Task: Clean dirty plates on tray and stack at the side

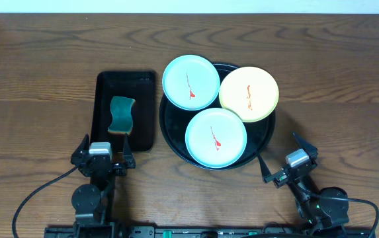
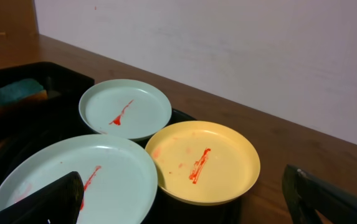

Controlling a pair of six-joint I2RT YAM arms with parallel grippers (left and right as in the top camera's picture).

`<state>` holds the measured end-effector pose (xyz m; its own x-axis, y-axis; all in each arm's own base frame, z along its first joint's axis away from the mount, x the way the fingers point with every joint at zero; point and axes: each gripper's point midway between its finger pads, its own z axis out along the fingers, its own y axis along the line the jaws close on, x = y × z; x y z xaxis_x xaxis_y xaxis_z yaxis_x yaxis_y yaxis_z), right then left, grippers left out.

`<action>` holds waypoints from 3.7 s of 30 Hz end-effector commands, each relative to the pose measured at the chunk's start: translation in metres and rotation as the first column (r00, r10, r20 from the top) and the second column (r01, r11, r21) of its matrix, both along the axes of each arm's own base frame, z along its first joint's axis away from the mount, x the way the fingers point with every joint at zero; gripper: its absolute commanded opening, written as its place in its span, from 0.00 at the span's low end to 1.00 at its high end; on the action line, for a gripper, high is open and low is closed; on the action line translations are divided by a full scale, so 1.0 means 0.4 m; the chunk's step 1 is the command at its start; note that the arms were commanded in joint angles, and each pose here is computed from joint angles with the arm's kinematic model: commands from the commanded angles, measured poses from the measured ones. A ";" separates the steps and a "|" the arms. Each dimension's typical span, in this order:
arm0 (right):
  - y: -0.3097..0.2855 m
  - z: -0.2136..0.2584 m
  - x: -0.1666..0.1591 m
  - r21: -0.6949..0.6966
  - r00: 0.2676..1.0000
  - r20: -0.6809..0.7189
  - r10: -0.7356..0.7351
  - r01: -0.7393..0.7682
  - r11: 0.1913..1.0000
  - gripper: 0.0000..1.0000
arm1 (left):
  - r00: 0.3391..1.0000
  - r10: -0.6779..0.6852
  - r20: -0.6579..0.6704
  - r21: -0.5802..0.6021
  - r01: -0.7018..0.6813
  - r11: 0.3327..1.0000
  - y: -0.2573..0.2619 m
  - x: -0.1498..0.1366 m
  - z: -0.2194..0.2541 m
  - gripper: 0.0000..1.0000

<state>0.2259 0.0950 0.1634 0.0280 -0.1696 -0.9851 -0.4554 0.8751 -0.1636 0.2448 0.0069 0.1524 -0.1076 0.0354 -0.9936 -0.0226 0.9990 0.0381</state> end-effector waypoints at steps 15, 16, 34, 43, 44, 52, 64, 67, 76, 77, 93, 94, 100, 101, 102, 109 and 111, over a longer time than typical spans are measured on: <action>0.001 -0.003 0.000 -0.010 1.000 0.006 -0.001 0.001 1.000 0.99 | 0.999 0.005 -0.045 0.005 -0.005 1.000 0.003 -0.002 -0.037 0.99; 0.001 -0.003 0.000 -0.010 1.000 0.006 -0.001 0.001 1.000 0.99 | 0.999 0.005 -0.045 0.005 -0.005 1.000 0.003 -0.002 -0.037 0.99; 0.001 -0.003 0.000 -0.010 1.000 0.006 -0.001 0.001 1.000 0.99 | 0.999 0.005 -0.044 0.005 -0.005 1.000 0.003 -0.002 -0.037 0.99; 0.001 -0.003 0.000 -0.010 1.000 0.006 -0.001 0.001 1.000 0.99 | 0.999 0.005 -0.044 0.005 -0.005 1.000 0.003 -0.002 -0.037 0.99; 0.001 -0.003 0.000 -0.010 1.000 0.006 -0.001 0.001 1.000 0.99 | 0.999 0.005 -0.044 0.005 -0.005 1.000 0.003 -0.002 -0.037 0.99; 0.001 -0.003 0.000 -0.010 1.000 0.006 -0.001 0.001 1.000 0.99 | 0.999 0.005 -0.045 0.005 -0.005 1.000 0.003 -0.002 -0.037 0.99; 0.001 -0.003 0.000 -0.010 1.000 0.006 -0.001 0.001 1.000 0.99 | 0.999 0.005 -0.044 0.005 -0.005 1.000 0.003 -0.002 -0.037 0.99; 0.001 -0.003 0.000 -0.010 1.000 0.006 -0.001 0.001 1.000 0.99 | 0.999 0.005 -0.044 0.005 -0.005 1.000 0.003 -0.002 -0.037 0.99; 0.001 -0.003 0.000 -0.010 1.000 0.006 -0.001 0.001 1.000 0.99 | 0.998 0.003 -0.061 -0.079 -0.008 0.997 -0.002 -0.001 -0.048 0.99; 0.001 -0.003 0.000 -0.010 1.000 0.006 -0.001 0.001 1.000 0.99 | 0.997 0.005 -0.071 -0.095 -0.011 0.995 -0.002 -0.001 -0.053 0.99; 0.001 -0.003 0.000 -0.010 1.000 0.006 -0.001 0.001 1.000 0.99 | 0.998 -0.043 -0.048 -0.183 0.033 0.983 -0.025 0.026 0.126 0.99; 0.001 -0.003 0.000 -0.010 1.000 0.006 -0.001 0.001 1.000 0.99 | 0.997 -0.026 -0.072 -0.164 0.014 0.986 -0.017 0.032 0.141 0.99; 0.001 -0.003 0.000 -0.010 1.000 0.006 -0.001 0.001 1.000 0.99 | 0.960 0.102 -0.263 -0.093 -0.130 0.987 0.043 0.086 0.200 0.99; 0.001 -0.003 0.000 -0.010 1.000 0.006 -0.001 0.001 1.000 0.99 | 0.941 0.133 -0.310 -0.075 -0.164 0.984 0.057 0.096 0.200 0.99; 0.001 -0.003 0.000 -0.010 1.000 0.006 -0.001 0.001 1.000 0.99 | 0.926 0.155 -0.344 -0.060 -0.186 0.981 0.067 0.103 0.199 0.99; 0.001 -0.003 0.000 -0.010 1.000 0.006 -0.001 0.001 1.000 0.99 | 0.798 0.151 -0.583 -0.057 -0.225 0.973 0.067 0.167 0.135 0.99; 0.001 -0.003 0.000 -0.010 1.000 0.006 -0.001 0.001 1.000 0.99 | 0.793 0.100 -0.600 -0.089 -0.190 0.978 0.046 0.195 0.113 0.99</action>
<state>0.2263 0.0944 0.1630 0.0269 -0.1702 -0.9850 -0.4515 0.8771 -0.1639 0.3115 0.0293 0.1960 -0.6638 -0.1392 -0.7348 -0.1944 0.9809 -0.0103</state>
